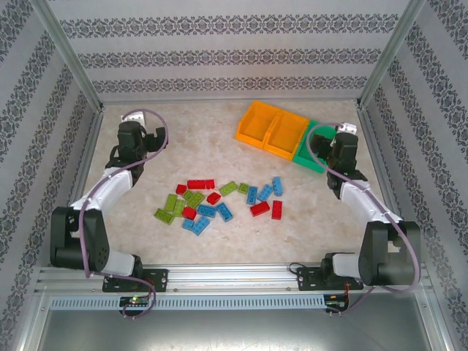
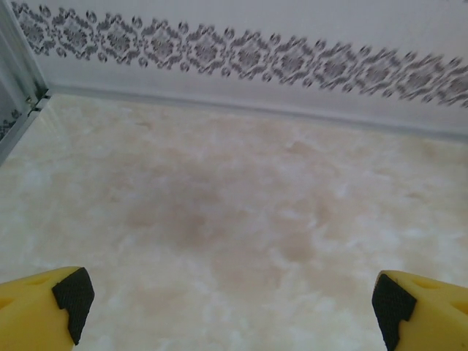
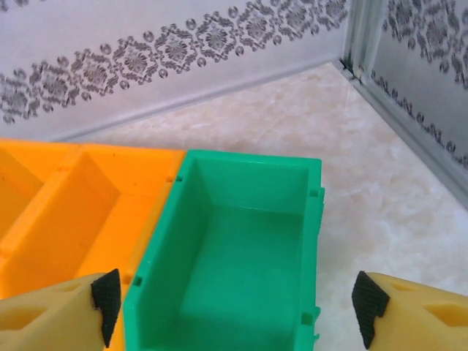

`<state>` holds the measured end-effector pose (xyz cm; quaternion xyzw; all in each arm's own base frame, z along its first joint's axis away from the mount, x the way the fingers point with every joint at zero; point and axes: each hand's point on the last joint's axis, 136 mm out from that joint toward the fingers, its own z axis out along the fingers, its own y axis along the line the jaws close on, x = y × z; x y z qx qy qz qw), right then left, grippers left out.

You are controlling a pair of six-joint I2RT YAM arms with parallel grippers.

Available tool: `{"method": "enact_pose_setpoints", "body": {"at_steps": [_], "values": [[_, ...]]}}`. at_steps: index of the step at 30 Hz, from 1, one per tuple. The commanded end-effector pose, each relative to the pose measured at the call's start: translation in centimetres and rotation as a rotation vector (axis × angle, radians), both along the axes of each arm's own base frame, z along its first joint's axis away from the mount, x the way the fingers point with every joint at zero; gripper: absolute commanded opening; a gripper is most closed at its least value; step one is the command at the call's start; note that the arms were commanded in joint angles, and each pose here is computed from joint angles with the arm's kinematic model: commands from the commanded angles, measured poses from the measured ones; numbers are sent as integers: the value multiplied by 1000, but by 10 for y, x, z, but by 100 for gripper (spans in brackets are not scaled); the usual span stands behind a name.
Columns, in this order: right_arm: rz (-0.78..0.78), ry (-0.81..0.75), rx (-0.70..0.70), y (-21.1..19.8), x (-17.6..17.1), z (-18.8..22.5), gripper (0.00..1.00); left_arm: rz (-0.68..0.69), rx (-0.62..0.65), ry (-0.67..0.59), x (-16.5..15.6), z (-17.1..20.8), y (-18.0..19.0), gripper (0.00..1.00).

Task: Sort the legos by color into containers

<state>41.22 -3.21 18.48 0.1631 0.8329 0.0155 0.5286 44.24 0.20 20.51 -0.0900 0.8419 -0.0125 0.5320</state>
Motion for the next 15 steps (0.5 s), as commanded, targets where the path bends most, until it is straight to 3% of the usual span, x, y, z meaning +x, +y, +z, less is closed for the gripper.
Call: {"method": "enact_pose_setpoints", "body": {"at_steps": [1,8,15], "values": [[-72,245,117,-2,-16,-38,81,-27,-124,259,-27,-58,-25,100],[-147,506,131,-26,-9,-55,74,-102,-111,337,-40,-69,-54,100],[-186,619,117,-35,-2,-82,69,-162,-156,319,-39,-65,-67,100]]}}
